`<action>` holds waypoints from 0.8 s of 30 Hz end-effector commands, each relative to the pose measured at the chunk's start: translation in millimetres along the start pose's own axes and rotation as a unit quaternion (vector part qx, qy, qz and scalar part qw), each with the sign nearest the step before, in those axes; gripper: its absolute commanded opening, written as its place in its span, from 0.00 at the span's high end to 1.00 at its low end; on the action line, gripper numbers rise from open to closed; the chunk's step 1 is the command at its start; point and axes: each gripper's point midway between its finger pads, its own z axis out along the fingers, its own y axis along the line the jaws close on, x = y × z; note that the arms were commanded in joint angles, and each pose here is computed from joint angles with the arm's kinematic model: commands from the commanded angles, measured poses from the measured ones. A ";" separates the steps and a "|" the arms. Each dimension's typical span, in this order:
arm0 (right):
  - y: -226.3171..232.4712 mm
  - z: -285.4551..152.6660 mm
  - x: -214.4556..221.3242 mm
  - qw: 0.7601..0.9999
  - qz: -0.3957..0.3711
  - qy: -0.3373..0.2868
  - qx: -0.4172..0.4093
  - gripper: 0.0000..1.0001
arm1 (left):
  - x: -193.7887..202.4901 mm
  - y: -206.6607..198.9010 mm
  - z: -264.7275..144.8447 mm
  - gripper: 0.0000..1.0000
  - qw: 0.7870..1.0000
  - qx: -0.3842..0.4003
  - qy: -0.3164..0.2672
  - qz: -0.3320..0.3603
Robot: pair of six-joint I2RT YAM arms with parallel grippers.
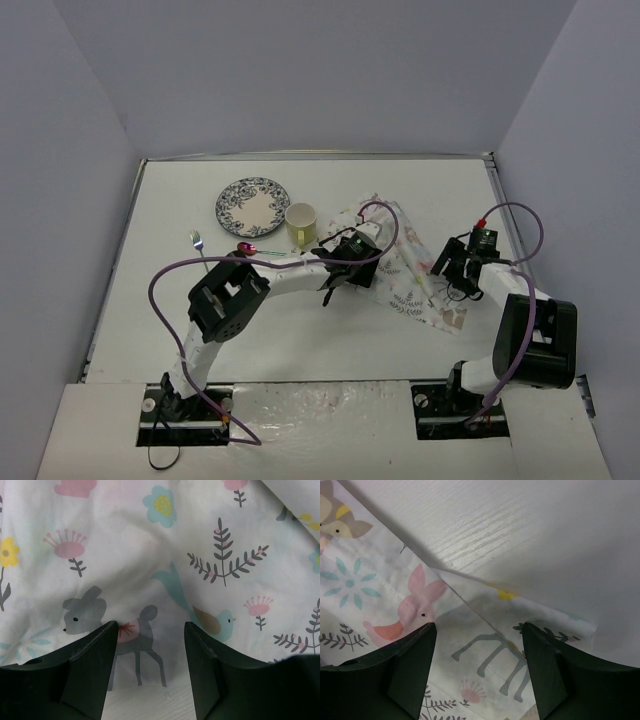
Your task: Set the dinner table for one person
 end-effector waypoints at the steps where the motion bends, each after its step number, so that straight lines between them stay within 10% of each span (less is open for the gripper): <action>1: 14.1 0.0 11.7 0.999 -0.012 0.026 -0.029 0.37 | -0.6 5.9 -1.9 0.48 1.000 -0.011 0.006 -0.012; 10: 28.6 -4.4 12.8 0.998 -0.022 0.029 -0.058 0.50 | 2.3 6.3 -2.9 0.48 1.000 -0.011 0.009 -0.016; 24: 16.6 -2.3 3.9 0.999 -0.026 0.008 -0.017 1.00 | 7.6 8.0 -3.9 0.49 1.000 -0.012 0.015 -0.018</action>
